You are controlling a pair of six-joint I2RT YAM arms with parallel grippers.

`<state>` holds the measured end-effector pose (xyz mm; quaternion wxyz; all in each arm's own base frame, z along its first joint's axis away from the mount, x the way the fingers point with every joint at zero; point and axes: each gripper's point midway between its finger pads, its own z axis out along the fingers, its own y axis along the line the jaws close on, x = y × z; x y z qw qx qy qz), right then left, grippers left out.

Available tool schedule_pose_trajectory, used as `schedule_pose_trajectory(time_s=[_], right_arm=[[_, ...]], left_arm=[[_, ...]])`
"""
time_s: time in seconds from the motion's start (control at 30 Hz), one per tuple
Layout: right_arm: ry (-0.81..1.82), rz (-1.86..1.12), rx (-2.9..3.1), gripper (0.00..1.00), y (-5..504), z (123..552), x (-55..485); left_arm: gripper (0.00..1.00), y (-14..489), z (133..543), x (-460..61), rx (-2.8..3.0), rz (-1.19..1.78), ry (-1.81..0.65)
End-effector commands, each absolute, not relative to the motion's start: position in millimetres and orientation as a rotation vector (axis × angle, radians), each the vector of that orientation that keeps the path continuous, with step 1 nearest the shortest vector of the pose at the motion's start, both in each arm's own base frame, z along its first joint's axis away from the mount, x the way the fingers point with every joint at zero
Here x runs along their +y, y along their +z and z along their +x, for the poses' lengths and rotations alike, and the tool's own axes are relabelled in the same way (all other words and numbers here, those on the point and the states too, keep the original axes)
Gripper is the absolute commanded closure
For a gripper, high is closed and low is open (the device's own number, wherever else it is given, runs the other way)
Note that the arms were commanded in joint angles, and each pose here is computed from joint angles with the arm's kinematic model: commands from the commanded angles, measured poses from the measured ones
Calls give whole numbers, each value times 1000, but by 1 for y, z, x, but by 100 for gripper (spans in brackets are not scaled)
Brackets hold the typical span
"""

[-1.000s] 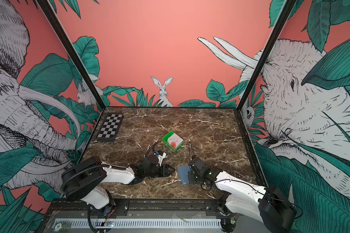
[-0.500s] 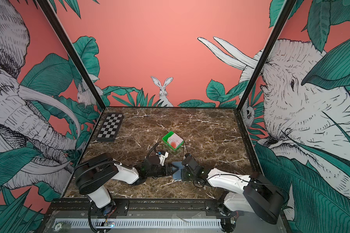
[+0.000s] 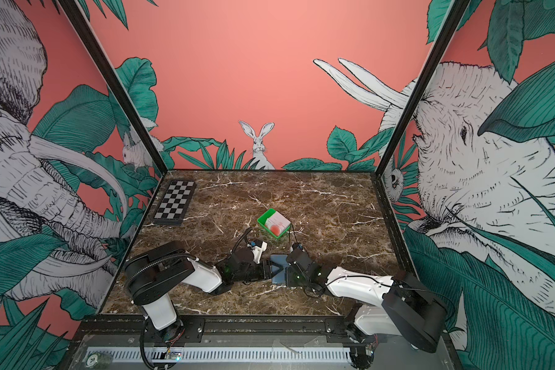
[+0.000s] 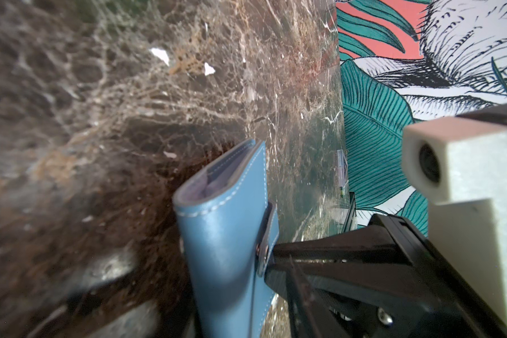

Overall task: Insert credit cards into a card holder
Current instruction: Pick up the card holder from the center of the table, then open the button on the card holder.

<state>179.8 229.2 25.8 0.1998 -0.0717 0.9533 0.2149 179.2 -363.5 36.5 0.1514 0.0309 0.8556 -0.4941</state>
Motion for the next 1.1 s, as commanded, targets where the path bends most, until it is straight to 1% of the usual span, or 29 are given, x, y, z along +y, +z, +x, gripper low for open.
schedule_pose_trajectory(time_s=[0.0, 0.23, 0.5, 0.57, 0.63, 0.73, 0.9, 1.07], right_arm=[[578, -178, 2657, 88, 27, 182, 228], [533, -165, 2676, 88, 22, 182, 223], [530, -159, 2677, 88, 22, 182, 222], [531, -161, 2676, 87, 22, 182, 222], [536, -159, 2675, 88, 22, 182, 223], [540, -164, 2677, 87, 22, 182, 223], [535, -163, 2669, 86, 25, 183, 223], [547, -187, 2635, 82, 43, 186, 225]], left_arm=[[57, 39, 171, -364, 2455, 111, -1454], [57, 45, 170, -361, 2445, 127, -1452], [61, 50, 171, -358, 2431, 142, -1434], [67, 52, 172, -358, 2425, 144, -1434], [69, 53, 172, -358, 2420, 149, -1430], [76, 54, 171, -359, 2424, 158, -1434], [77, 58, 172, -359, 2410, 162, -1436], [84, 57, 172, -359, 2428, 180, -1407]])
